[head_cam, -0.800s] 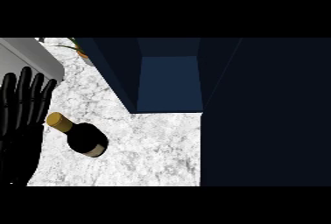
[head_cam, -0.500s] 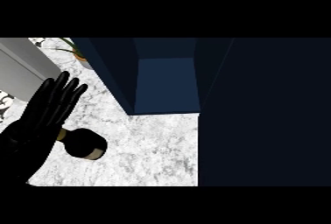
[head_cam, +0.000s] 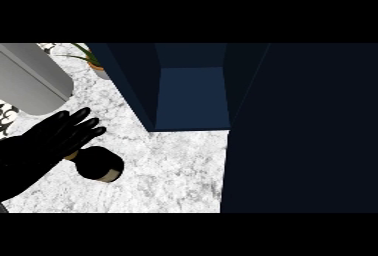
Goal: Pick up the wine, place it into the cabinet and close the cabinet
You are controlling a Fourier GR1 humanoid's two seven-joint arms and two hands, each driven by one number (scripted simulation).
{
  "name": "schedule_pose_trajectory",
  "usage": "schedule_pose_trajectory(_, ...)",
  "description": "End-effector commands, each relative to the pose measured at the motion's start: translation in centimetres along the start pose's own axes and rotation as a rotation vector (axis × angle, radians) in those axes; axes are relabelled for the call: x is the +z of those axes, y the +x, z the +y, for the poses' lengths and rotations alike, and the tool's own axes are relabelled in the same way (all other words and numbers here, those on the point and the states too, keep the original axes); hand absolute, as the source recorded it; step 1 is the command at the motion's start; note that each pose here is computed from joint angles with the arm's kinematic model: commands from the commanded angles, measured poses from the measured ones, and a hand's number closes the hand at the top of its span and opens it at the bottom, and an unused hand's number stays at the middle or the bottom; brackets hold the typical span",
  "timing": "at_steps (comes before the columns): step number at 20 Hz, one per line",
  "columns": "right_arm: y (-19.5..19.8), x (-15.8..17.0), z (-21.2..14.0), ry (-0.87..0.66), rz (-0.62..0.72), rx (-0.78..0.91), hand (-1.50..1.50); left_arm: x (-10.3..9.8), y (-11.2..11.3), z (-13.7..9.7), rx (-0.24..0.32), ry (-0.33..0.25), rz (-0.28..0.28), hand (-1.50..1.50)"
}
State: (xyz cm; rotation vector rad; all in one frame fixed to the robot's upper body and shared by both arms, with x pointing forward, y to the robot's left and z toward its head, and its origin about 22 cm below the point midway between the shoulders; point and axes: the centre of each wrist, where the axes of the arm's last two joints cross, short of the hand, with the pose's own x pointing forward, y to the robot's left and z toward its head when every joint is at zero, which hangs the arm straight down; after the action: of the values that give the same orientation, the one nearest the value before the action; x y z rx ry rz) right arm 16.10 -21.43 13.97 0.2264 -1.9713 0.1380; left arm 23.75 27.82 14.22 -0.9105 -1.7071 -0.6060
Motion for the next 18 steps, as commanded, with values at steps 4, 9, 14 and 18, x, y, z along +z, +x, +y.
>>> schedule_pose_trajectory(4, 4.8, 2.9, 1.7, -0.012, 0.016, -0.028, -1.5, 1.0, 7.9, 2.7, 0.091, -0.082, 0.024, -1.5)
schedule_pose_trajectory(9, 4.7, 1.8, 3.5, 0.004, 0.036, -0.031, -1.5, 2.7, 9.3, 5.4, 0.089, -0.069, 0.058, -1.5)
schedule_pose_trajectory(14, 8.0, 3.2, 3.5, 0.001, 0.006, -0.032, -1.5, 2.9, 10.4, 5.2, 0.081, -0.058, 0.085, -1.5)
schedule_pose_trajectory(18, 7.5, 2.5, 4.8, -0.009, 0.021, -0.042, -1.5, 1.8, 8.9, 5.5, 0.094, -0.024, 0.097, -1.5)
